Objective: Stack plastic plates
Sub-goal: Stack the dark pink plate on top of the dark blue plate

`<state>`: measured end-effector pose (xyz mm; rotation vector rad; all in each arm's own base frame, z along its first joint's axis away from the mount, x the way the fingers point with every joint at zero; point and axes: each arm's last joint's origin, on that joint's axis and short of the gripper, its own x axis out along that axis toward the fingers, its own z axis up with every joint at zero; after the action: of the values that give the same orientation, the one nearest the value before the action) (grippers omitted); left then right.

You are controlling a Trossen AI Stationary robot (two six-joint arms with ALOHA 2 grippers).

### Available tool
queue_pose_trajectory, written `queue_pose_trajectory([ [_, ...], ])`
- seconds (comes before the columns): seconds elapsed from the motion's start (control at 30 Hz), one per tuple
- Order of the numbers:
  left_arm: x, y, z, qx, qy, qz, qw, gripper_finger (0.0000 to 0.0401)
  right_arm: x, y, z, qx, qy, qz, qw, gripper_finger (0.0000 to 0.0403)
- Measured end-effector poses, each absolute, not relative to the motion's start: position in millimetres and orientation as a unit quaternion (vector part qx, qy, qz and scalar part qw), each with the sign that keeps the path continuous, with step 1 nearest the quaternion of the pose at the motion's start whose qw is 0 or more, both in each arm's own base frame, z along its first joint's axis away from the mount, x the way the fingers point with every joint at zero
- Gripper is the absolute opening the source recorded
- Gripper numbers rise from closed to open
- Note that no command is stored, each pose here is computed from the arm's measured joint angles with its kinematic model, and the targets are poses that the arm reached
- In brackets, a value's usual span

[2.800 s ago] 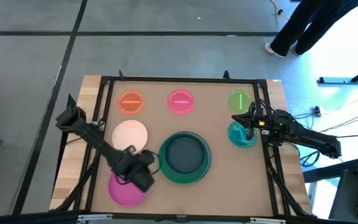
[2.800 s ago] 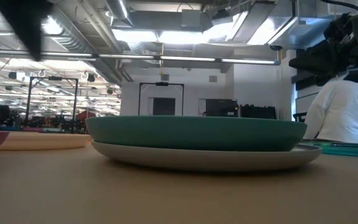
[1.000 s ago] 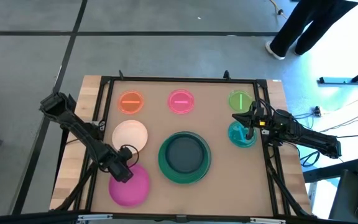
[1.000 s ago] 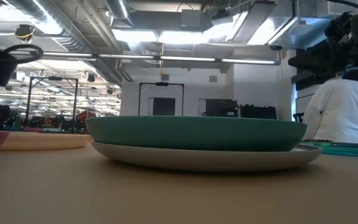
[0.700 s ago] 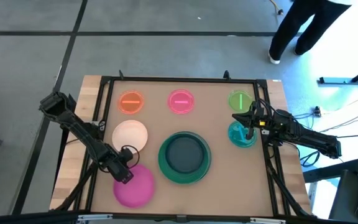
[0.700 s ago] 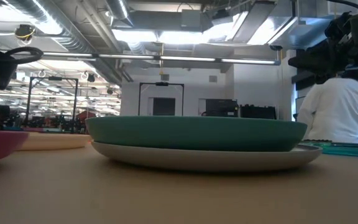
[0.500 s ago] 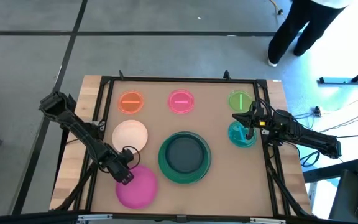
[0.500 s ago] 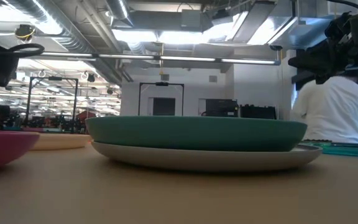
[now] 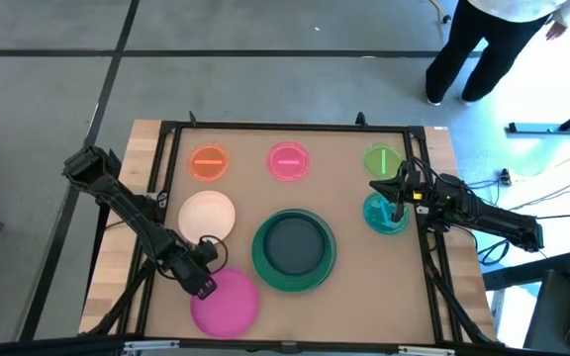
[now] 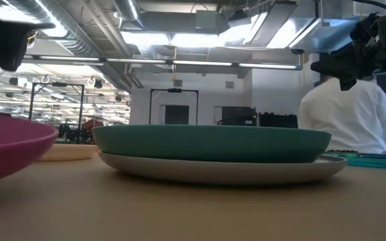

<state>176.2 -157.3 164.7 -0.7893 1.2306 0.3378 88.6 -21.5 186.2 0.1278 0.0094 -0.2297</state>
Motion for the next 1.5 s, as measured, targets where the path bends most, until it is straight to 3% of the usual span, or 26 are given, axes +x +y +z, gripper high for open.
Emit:
queue_pose_trajectory([
  [0.47, 193.8, -169.2, 195.5, -0.362, 0.515, 0.113, 0.769, 0.0009, 88.6, -21.7, 186.2, 0.063, 0.005, -0.118, 0.991, 0.0003],
  [0.8, 225.3, -156.4, 217.8, -0.391, 0.407, 0.122, 0.816, 0.0009, 88.6, -21.7, 186.1, 0.064, 0.005, -0.118, 0.991, 0.0003],
  [1.2, 256.6, -108.1, 220.5, -0.402, 0.272, 0.254, 0.837, 0.0025, 88.6, -21.7, 186.2, 0.064, 0.005, -0.118, 0.991, 0.0003],
  [1.5, 284.4, -79.3, 197.8, -0.389, 0.259, 0.307, 0.829, 0.0029, 88.6, -21.7, 186.1, 0.064, 0.005, -0.118, 0.991, 0.0003],
])
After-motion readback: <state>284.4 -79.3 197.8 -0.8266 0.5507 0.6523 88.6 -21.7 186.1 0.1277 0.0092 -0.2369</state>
